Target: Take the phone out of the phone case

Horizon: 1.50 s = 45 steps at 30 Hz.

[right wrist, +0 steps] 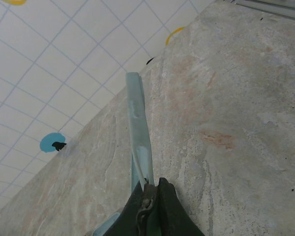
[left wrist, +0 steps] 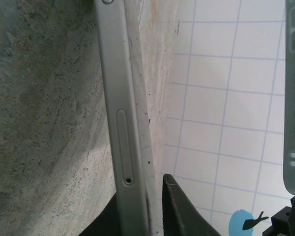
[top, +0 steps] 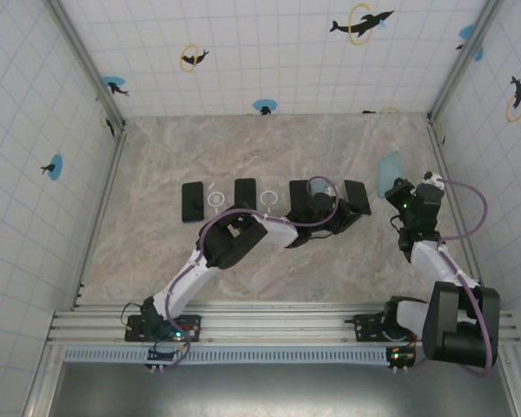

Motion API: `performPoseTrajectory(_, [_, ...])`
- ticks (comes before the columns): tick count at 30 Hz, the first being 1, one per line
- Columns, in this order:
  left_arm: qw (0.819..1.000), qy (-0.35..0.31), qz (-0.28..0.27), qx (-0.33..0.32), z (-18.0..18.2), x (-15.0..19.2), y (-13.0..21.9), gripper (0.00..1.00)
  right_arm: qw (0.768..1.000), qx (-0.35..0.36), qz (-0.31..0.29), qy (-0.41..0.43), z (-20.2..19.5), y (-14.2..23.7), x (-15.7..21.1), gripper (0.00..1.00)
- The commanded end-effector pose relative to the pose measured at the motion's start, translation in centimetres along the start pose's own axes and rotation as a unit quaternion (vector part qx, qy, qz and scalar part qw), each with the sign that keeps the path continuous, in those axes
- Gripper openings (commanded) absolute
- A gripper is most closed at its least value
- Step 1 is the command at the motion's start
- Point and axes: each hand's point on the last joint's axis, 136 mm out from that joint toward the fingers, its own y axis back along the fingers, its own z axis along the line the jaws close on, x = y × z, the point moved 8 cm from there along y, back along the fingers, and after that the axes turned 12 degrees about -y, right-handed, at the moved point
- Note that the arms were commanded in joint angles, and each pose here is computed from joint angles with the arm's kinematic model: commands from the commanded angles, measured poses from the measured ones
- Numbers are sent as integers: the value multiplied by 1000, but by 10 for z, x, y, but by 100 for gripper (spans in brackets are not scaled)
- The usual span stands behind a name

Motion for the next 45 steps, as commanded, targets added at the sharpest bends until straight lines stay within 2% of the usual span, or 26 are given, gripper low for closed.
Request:
performPoseTrajectory(1, [1000, -9, 2, -1, -2, -1, -4, 23, 1000, 15, 11, -6, -11, 0, 5, 0])
performPoseTrajectory(16, [997, -60, 18, -39, -15, -1, 7, 44, 999, 25, 26, -9, -18, -4, 9, 0])
performPoseTrajectory(29, [992, -99, 34, -70, -17, 1, 13, 48, 999, 26, 24, 2, -14, -4, 5, 0])
performPoseTrajectory(30, [992, -109, 29, -55, -37, -3, 17, 48, 999, 27, 24, 2, -14, -4, 5, 0])
performPoseTrajectory(32, [991, -117, 30, -58, -41, -4, 19, 48, 999, 27, 24, 3, -14, -4, 4, 0])
performPoseTrajectory(45, [986, -131, 49, -85, -32, 1, 28, 51, 999, 26, 19, 5, -12, -4, 0, 0])
